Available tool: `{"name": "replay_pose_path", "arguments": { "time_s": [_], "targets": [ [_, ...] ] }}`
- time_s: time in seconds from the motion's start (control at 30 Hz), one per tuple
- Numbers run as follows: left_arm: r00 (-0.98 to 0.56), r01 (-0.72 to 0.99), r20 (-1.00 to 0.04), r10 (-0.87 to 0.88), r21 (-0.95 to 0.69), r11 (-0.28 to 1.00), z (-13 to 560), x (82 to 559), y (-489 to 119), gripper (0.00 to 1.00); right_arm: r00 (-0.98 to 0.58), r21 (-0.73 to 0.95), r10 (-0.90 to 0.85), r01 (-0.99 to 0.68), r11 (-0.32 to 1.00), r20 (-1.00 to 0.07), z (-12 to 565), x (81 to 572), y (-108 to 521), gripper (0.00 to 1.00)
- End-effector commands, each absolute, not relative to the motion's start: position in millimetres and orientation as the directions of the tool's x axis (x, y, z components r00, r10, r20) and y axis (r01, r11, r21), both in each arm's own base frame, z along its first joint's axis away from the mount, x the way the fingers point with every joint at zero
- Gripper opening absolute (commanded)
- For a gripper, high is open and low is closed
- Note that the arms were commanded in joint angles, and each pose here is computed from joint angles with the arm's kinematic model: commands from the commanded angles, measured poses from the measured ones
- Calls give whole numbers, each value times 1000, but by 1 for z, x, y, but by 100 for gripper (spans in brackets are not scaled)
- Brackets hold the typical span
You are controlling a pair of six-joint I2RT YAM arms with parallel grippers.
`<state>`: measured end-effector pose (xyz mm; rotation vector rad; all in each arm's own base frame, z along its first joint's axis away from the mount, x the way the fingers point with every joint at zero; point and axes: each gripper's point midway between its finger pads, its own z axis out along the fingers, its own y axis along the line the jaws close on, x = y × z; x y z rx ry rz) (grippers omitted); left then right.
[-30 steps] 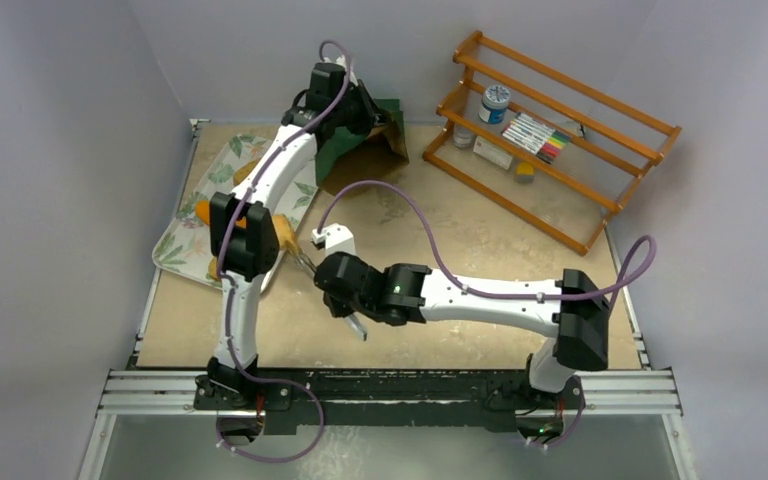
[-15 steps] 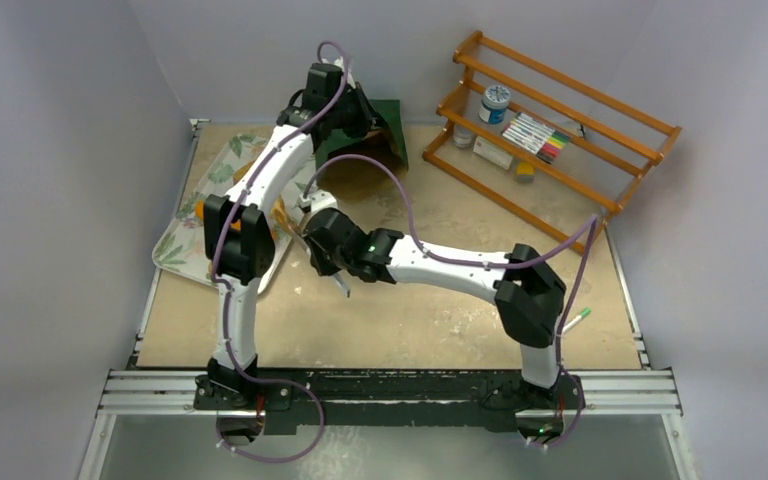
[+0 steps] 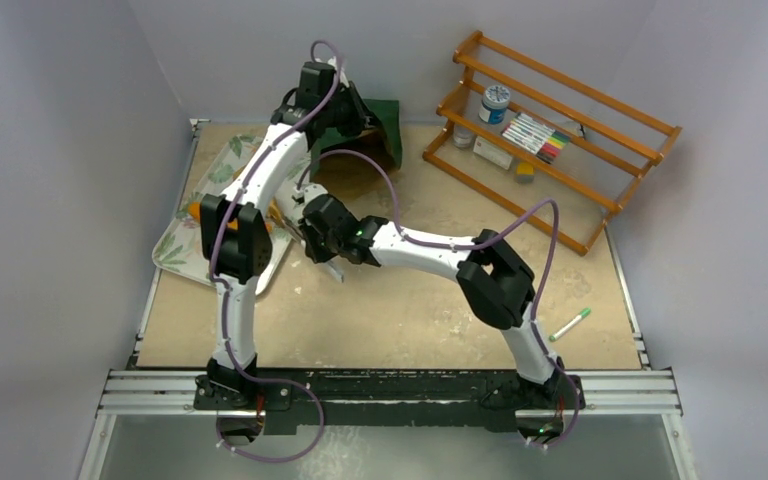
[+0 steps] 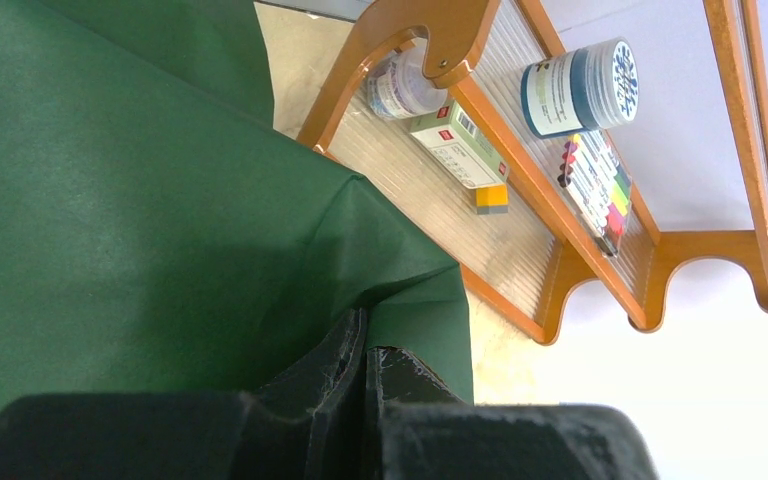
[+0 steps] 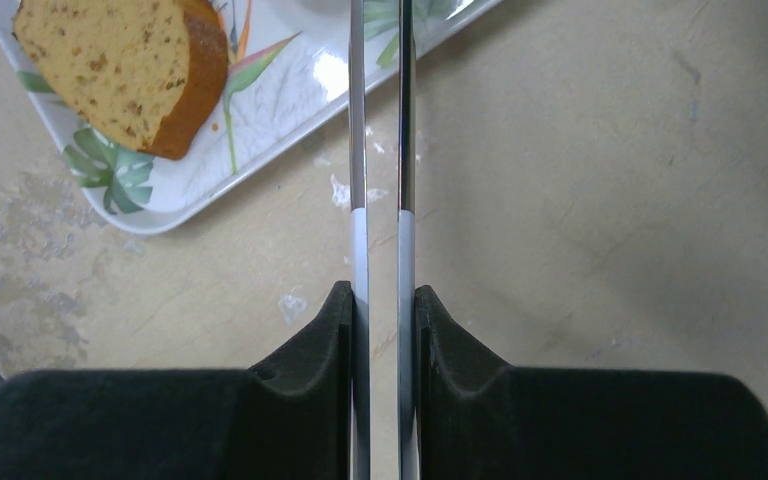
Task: Take the fake bread out of the paper bag
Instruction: Place the fake bread in the container.
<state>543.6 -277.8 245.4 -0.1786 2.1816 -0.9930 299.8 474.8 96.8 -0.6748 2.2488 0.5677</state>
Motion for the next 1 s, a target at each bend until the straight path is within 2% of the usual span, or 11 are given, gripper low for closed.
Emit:
{"name": "replay_pose_path", "arguments": {
  "time_s": [0.0, 0.17, 0.33, 0.67, 0.97],
  "targets": [
    [-651, 254, -631, -422, -705, 662, 308, 543, -266, 0, -534, 236, -224, -660, 713, -815, 143, 321, 500, 0],
    [-650, 250, -624, -433, -714, 654, 306, 546, -266, 0, -540, 246, -221, -661, 709, -812, 139, 327, 501, 0],
    [-650, 246, -621, -439, -718, 650, 303, 547, -266, 0, -543, 246, -223, -659, 711, -809, 139, 324, 497, 23],
    [-645, 237, -609, -461, -733, 638, 303, 546, -266, 0, -560, 240, -222, -633, 736, -798, 137, 319, 480, 41],
    [-642, 224, -610, -465, -729, 647, 301, 546, -264, 0, -553, 224, -191, -594, 773, -811, 148, 319, 464, 42]
  ]
}}
